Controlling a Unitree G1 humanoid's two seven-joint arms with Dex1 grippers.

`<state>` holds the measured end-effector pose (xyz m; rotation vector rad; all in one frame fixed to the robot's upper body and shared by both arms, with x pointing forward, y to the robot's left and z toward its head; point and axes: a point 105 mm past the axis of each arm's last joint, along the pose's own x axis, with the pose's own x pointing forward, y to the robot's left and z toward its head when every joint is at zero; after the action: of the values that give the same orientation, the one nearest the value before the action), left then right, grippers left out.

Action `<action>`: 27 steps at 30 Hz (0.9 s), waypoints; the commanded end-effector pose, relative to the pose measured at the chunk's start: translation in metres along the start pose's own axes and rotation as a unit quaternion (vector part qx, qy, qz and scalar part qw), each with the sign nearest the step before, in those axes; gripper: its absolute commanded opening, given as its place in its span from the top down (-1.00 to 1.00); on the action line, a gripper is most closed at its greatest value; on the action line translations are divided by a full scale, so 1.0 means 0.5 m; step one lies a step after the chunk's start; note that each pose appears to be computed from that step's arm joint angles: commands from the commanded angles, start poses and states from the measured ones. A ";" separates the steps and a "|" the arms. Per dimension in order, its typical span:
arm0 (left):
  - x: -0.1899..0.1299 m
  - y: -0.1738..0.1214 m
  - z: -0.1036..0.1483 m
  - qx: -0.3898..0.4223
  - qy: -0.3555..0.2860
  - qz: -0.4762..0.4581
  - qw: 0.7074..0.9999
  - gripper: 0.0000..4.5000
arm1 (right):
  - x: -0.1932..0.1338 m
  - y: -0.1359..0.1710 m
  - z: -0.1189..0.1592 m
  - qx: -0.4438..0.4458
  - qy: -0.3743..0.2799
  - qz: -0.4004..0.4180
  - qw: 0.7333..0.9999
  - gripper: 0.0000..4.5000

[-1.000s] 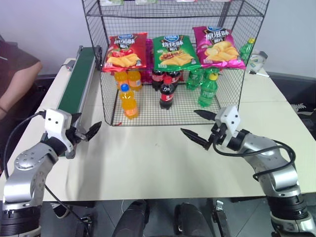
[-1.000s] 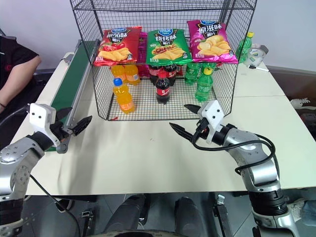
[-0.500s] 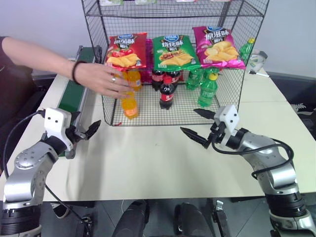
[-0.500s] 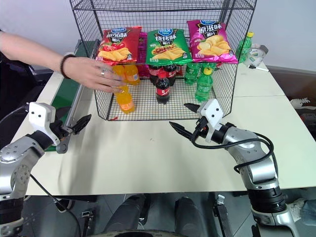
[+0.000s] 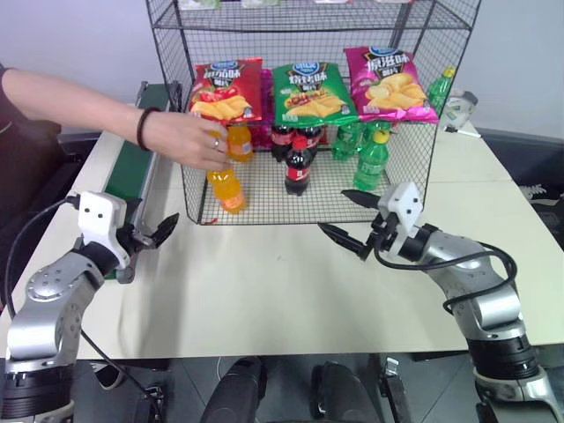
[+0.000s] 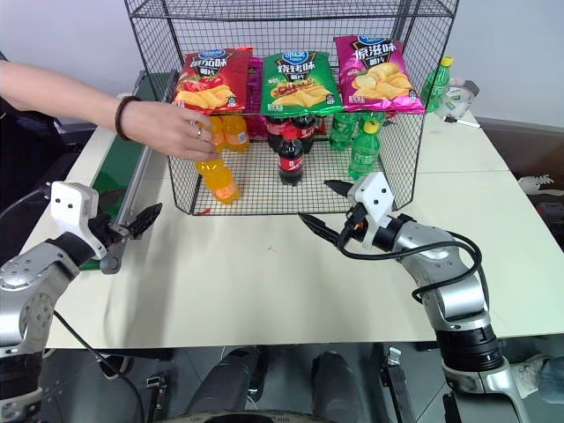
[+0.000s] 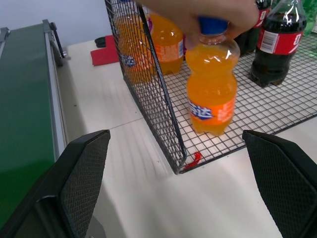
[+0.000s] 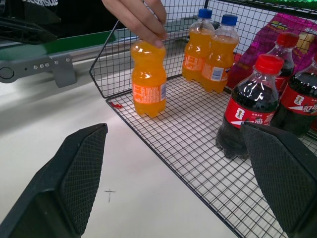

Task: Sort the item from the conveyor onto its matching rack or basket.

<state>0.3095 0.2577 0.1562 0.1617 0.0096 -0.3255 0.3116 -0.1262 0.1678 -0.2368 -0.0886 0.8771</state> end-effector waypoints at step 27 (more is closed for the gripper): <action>-0.016 0.044 0.024 -0.007 -0.003 0.048 0.999 -0.99 | 0.007 0.001 0.025 -0.018 -0.030 -0.001 0.999 -1.00</action>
<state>0.3096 0.2737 0.1548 0.1359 0.0514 -0.2482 0.3135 -0.1232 0.1686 -0.2349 -0.0997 0.8794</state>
